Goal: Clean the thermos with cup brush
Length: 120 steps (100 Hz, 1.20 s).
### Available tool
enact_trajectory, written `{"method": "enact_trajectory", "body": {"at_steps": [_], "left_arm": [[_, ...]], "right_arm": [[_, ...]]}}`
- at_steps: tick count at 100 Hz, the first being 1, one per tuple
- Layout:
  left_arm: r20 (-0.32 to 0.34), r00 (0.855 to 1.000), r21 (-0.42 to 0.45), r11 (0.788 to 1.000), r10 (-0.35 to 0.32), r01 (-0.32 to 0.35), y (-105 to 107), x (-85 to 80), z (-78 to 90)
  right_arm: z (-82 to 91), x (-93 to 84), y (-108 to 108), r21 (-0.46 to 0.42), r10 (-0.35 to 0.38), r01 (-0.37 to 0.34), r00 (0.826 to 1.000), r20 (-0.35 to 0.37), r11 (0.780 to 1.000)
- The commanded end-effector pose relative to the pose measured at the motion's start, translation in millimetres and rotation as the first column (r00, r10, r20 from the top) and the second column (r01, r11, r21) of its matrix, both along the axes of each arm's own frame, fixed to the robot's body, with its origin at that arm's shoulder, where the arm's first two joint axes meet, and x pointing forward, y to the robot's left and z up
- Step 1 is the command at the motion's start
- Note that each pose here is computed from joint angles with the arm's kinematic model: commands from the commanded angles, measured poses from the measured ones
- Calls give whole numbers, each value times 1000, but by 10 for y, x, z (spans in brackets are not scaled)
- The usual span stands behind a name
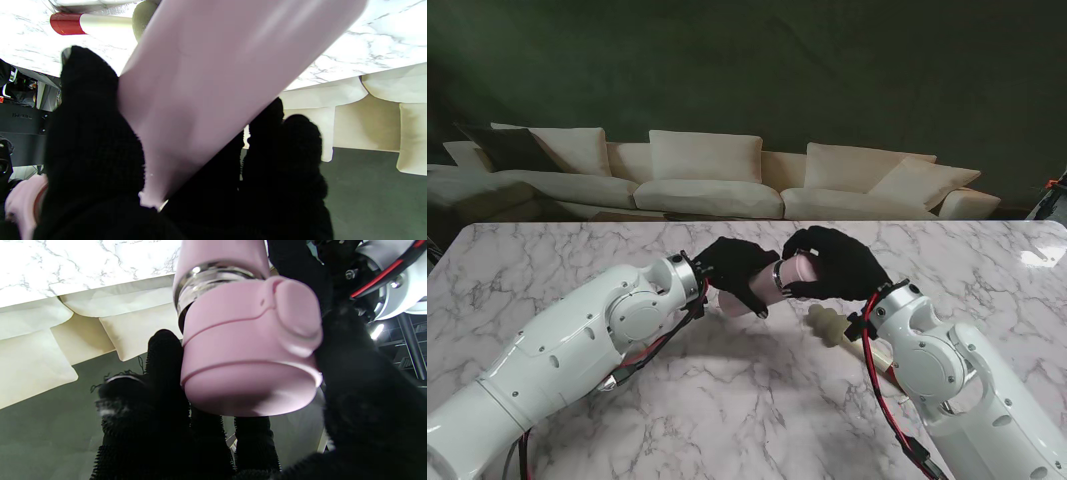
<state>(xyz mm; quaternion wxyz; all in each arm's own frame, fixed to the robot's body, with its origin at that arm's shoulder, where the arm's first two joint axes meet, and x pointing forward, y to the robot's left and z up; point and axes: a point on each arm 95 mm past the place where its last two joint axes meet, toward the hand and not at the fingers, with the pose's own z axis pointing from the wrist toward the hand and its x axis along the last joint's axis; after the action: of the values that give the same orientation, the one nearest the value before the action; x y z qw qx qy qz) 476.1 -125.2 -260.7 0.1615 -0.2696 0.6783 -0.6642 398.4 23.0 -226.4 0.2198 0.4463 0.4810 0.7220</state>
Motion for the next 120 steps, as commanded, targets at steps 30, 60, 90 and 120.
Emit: {"method": "enact_trajectory", "body": {"at_steps": [30,60,90,120], "left_arm": [[10,1000,-2,1000,-7,7,1,-18,66],[14,1000,-9,1000,-4,4,20,-30,82],[11,1000,-11,1000,1,-1,27,-26,91],[11,1000,-11,1000,8,-8,50,-23,84]], "right_arm": [[-4,86,86,-2,4,-4,1000,26,1000],[-43,129,50,1,-25,25,999,27,1000],[-107,106,88,26,-30,30,1000,-2,999],[-184,110,129,38,-38,40,999,-36,999]]}}
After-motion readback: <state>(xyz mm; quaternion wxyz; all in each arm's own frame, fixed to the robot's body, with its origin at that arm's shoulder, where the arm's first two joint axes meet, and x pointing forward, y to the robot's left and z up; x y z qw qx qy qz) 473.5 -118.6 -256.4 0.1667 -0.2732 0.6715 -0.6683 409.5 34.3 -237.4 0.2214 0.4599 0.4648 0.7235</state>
